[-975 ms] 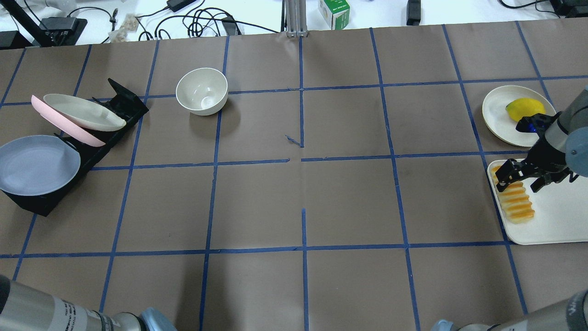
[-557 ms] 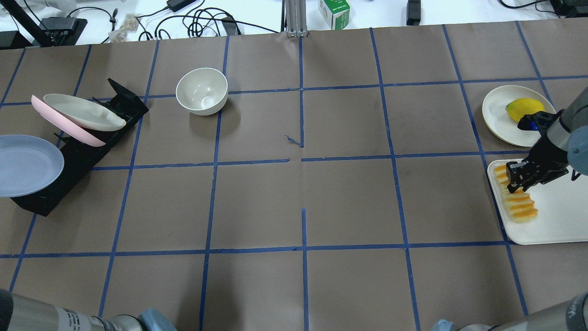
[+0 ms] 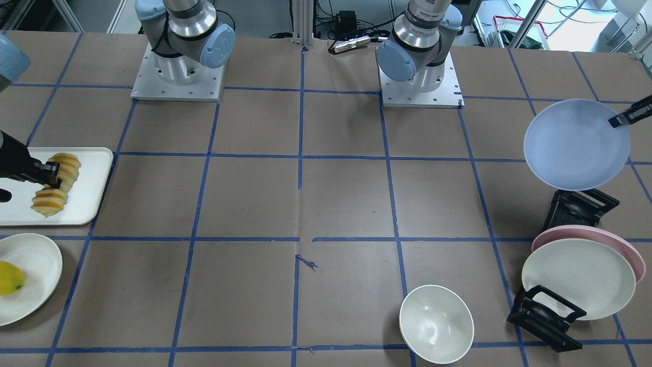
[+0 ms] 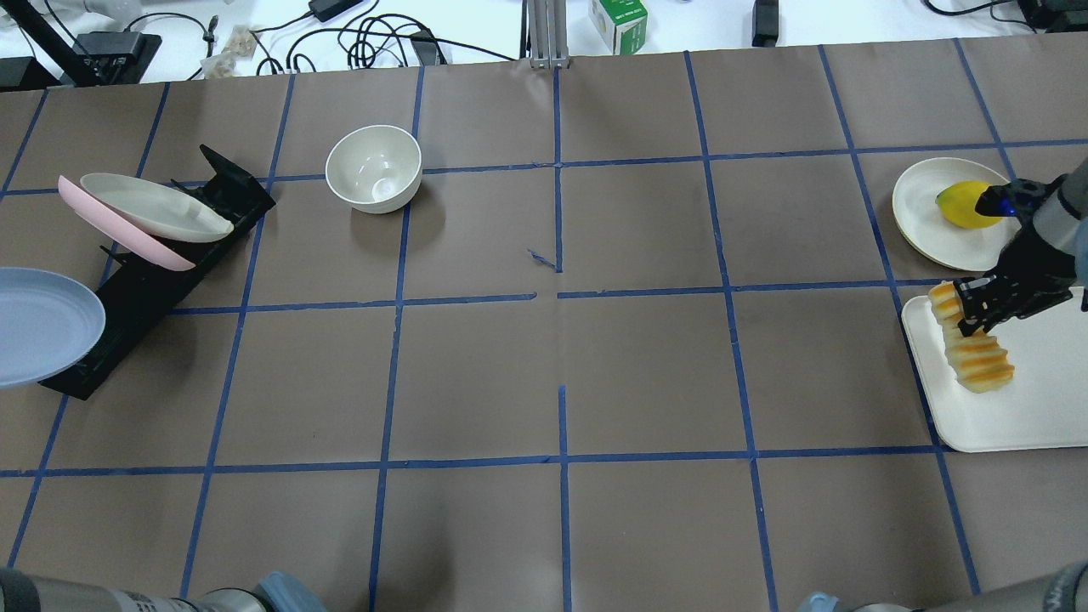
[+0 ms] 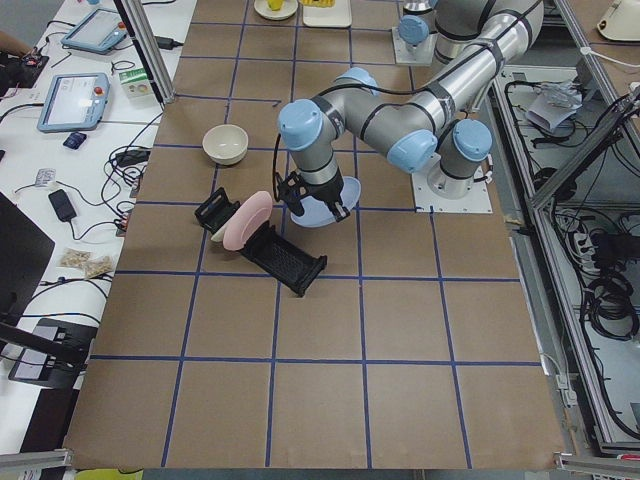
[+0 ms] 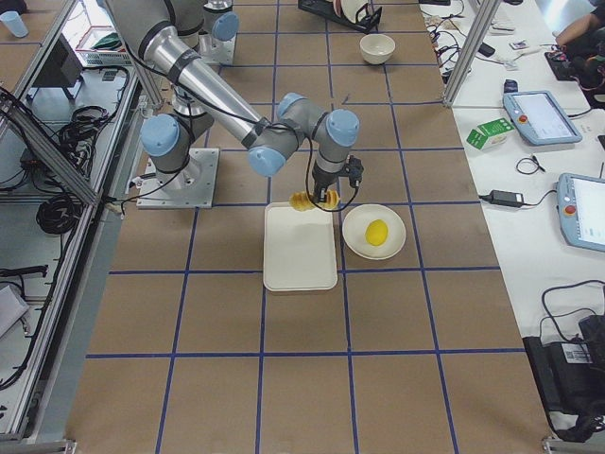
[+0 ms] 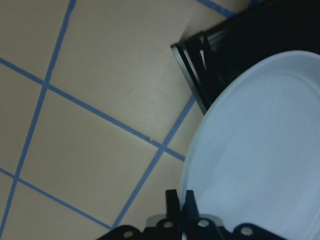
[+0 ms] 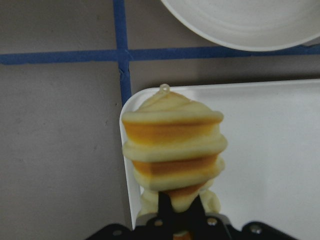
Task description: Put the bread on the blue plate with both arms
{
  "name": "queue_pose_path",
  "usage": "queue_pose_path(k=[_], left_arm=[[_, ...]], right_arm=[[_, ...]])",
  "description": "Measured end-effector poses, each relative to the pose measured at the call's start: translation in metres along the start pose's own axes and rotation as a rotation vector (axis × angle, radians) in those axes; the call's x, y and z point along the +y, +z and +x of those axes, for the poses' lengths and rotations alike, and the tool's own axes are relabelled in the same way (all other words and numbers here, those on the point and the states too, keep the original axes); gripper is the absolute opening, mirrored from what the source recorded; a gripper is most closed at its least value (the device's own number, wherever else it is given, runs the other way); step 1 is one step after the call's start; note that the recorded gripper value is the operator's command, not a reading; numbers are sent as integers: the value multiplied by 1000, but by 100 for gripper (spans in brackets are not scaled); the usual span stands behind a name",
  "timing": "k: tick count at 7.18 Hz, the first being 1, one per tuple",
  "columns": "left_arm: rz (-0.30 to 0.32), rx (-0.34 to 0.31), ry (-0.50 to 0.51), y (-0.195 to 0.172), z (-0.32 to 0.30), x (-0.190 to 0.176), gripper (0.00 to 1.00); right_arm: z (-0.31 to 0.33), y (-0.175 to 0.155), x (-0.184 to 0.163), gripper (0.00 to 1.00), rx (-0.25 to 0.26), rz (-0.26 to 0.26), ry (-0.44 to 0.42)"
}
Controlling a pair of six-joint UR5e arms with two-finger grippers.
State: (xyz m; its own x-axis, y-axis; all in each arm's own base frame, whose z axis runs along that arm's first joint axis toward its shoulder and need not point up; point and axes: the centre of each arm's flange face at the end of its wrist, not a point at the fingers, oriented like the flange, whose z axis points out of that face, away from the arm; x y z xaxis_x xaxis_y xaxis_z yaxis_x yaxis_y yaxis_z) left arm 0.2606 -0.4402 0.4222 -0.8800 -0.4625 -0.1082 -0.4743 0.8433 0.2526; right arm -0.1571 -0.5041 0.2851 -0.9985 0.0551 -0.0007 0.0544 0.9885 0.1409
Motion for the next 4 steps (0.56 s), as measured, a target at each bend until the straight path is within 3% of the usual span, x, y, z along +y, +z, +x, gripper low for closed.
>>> queue_pose_path(k=[3, 4], left_arm=[[-28, 176, -42, 39, 168, 44, 0], [18, 214, -22, 58, 232, 55, 0]], right_arm=[[-60, -34, -9, 0, 17, 3, 6], [-82, -42, -10, 0, 15, -2, 14]])
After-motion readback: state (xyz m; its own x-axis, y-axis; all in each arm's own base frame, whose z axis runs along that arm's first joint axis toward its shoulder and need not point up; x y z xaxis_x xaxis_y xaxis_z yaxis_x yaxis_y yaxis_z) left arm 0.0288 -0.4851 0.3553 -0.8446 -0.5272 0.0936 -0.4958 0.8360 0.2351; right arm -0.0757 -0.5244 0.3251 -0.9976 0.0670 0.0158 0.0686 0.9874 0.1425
